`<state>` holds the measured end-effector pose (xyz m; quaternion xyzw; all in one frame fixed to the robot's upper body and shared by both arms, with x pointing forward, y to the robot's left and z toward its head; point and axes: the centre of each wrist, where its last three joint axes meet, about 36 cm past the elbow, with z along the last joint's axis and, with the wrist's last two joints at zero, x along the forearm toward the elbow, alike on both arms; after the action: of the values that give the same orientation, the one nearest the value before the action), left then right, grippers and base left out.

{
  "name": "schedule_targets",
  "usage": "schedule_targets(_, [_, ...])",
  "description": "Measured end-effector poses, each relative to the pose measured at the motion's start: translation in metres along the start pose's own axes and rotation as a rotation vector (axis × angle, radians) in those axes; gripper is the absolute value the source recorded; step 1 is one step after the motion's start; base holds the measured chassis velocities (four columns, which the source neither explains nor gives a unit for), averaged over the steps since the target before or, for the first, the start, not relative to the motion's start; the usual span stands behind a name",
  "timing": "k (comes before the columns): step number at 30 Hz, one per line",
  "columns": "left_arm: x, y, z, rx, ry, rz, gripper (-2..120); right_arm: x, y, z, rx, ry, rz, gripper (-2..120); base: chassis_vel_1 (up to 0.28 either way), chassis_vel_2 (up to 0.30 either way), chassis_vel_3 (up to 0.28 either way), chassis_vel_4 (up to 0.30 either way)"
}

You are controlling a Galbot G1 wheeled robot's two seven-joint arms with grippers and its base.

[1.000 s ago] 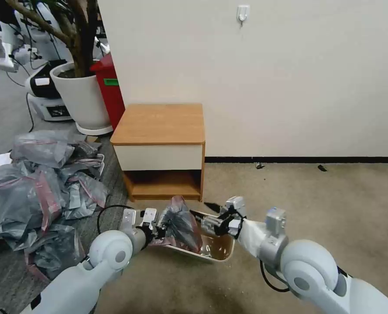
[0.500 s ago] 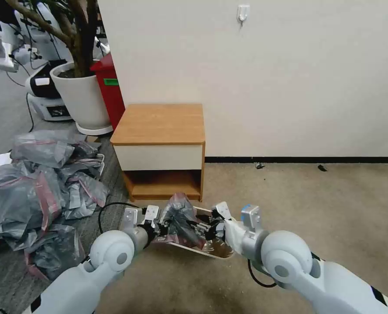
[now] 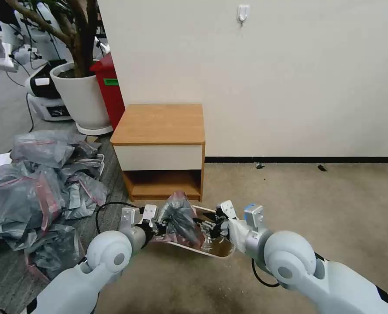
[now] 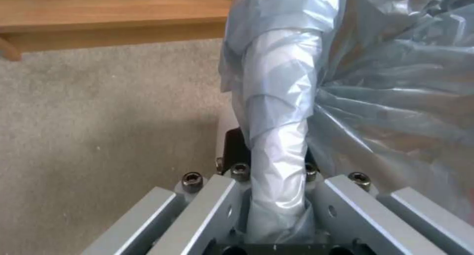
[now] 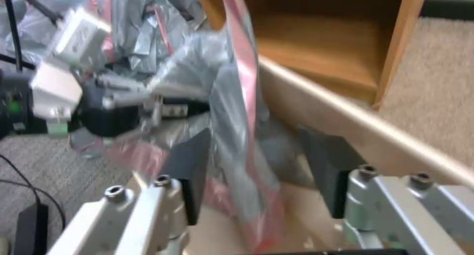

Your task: Pick up the garbage bag from the table and place it over the trash can.

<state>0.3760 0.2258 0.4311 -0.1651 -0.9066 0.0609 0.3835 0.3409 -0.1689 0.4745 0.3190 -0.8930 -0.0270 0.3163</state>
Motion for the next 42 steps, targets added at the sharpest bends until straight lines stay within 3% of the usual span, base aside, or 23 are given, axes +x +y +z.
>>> schedule_targets(16, [0.006,-0.004,0.004,-0.007,0.001,0.012,2,-0.032,-0.004,0.003,-0.076,0.053,-0.012,51,0.000,0.000,0.000,0.000])
schedule_targets(24, [0.007,-0.003,0.004,-0.009,0.001,0.011,2,-0.039,-0.004,0.004,-0.080,0.065,-0.017,24,0.000,0.000,0.000,0.000])
schedule_targets(29, [0.007,-0.004,0.004,-0.009,0.003,0.014,2,-0.043,-0.003,0.003,-0.088,0.068,-0.019,16,0.000,0.000,0.000,0.000])
schedule_targets(35, [0.005,-0.005,0.006,-0.009,0.009,0.017,2,-0.049,-0.002,0.006,-0.101,0.057,-0.013,0,0.000,0.000,0.000,0.000])
schedule_targets(42, [0.000,-0.003,0.008,-0.003,0.018,0.012,2,-0.050,-0.002,0.009,-0.114,0.029,-0.022,0,0.000,0.000,0.000,0.000])
